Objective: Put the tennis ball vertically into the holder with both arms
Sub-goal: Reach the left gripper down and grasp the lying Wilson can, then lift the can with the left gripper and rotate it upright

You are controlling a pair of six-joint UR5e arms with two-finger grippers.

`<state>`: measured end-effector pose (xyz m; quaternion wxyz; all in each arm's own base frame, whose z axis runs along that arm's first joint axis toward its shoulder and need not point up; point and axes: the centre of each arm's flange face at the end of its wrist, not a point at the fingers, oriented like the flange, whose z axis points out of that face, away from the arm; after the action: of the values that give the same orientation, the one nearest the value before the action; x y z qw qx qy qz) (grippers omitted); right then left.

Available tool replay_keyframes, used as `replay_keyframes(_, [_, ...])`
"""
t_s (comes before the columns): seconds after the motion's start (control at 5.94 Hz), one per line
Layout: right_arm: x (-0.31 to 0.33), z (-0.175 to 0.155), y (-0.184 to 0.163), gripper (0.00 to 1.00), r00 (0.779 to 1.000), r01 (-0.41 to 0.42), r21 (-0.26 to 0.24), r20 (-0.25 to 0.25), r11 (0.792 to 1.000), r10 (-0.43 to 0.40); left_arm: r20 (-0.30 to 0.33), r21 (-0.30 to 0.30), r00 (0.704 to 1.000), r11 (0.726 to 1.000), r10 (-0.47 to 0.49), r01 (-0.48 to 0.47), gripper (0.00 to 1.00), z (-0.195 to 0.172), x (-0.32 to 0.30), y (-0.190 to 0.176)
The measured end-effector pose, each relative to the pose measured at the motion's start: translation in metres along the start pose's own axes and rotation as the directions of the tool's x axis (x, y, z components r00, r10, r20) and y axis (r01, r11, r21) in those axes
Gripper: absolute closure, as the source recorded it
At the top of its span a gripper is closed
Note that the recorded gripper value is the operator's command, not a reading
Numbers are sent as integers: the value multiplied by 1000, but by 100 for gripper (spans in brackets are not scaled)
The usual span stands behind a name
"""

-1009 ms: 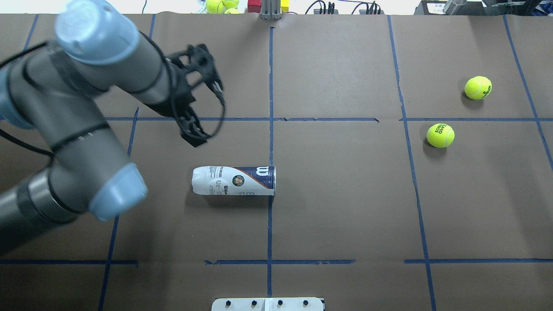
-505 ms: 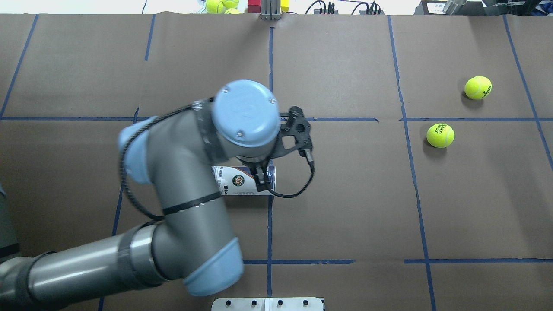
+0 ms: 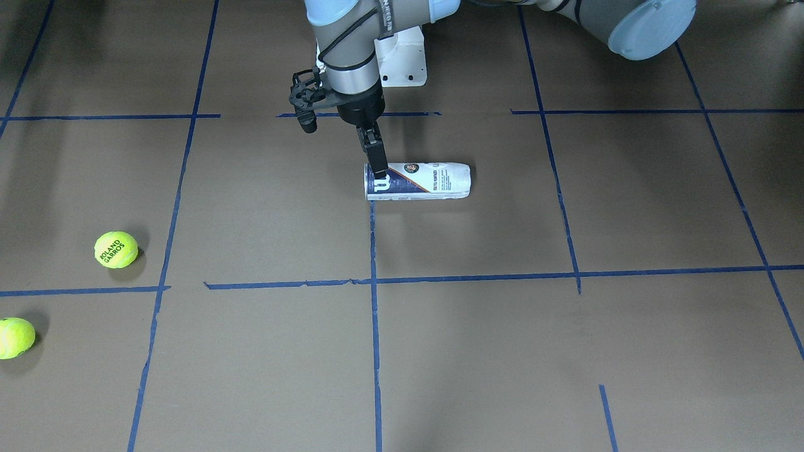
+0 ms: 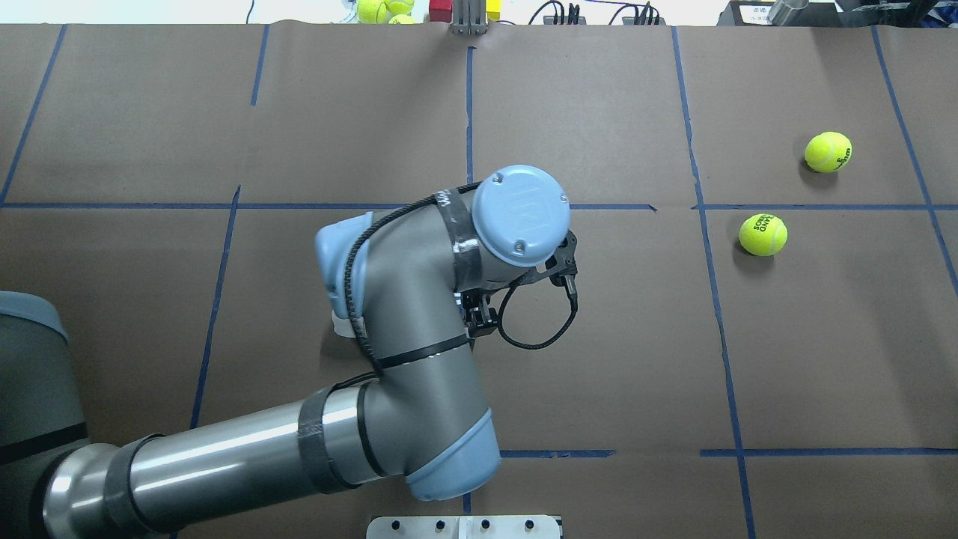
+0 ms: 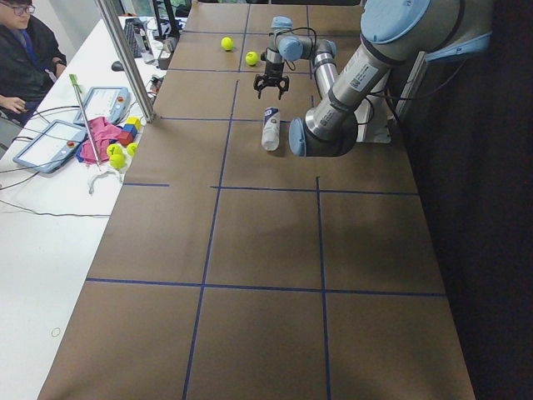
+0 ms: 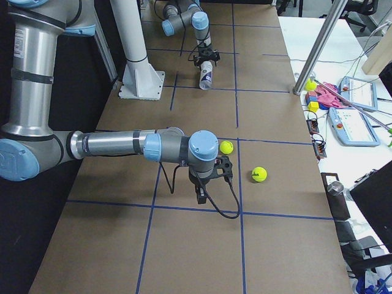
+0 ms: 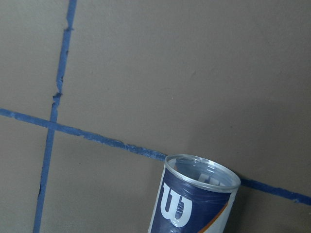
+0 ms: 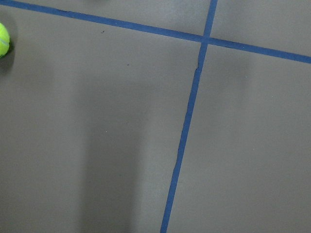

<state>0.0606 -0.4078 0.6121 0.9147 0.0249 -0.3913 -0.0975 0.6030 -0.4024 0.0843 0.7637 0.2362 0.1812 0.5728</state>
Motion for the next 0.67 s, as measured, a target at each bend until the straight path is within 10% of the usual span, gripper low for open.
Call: replay_keyframes(0.67, [1,1,0,0,1000,-2,-2,1,1000,2,-23,-135,997,988,76,-78,0,35,27,-12])
